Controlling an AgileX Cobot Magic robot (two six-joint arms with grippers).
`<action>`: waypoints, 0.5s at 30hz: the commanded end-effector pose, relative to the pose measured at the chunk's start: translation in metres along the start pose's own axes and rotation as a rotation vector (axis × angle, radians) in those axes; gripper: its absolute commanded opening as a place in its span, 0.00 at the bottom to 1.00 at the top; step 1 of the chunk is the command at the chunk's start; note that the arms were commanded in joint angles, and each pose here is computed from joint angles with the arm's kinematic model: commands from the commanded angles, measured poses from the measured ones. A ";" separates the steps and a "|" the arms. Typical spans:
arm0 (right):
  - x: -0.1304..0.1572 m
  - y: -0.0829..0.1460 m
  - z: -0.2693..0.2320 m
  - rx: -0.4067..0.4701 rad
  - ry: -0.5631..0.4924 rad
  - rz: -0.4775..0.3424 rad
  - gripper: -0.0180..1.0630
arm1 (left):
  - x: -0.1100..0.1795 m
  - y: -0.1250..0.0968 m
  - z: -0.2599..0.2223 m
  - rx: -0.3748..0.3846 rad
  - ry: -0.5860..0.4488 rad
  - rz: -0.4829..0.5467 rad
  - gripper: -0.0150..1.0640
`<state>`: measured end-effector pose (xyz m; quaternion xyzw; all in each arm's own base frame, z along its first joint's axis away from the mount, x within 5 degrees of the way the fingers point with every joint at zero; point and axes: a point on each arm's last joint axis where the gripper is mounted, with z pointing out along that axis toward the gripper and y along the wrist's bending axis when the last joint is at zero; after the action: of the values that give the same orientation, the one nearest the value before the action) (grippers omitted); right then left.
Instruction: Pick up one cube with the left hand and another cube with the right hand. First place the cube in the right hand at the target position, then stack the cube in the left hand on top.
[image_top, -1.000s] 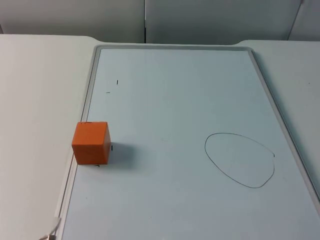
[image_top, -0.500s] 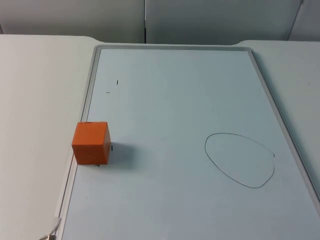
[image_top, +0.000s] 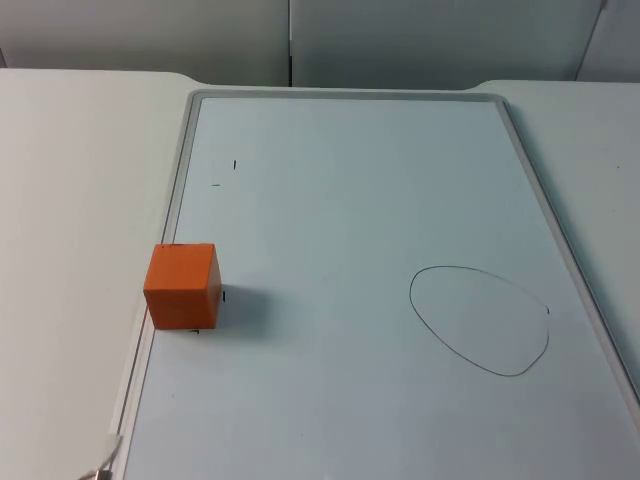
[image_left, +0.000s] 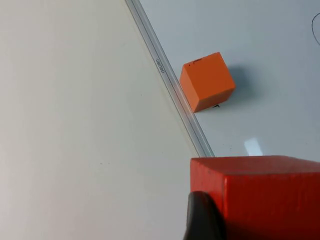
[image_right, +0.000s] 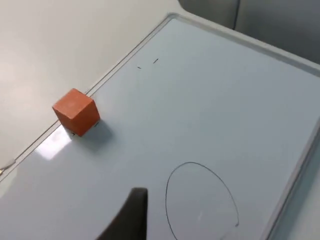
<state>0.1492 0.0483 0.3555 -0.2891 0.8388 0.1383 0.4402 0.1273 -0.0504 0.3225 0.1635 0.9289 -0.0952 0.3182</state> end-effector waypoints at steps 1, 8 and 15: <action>-0.016 -0.014 0.023 -0.059 0.034 -0.021 0.90 | -0.001 -0.002 -0.001 0.011 -0.028 -0.021 0.02; -0.088 -0.005 0.127 -0.274 0.139 -0.217 0.83 | -0.001 -0.002 -0.001 0.011 -0.029 -0.023 0.02; -0.095 0.070 0.223 -0.241 0.386 -0.458 0.83 | -0.001 -0.002 -0.001 0.012 -0.029 -0.043 0.02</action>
<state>0.2926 0.2171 0.3256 -0.5166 0.7965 0.1280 0.2869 0.1280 -0.0507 0.3231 0.1482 0.9297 -0.1017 0.3215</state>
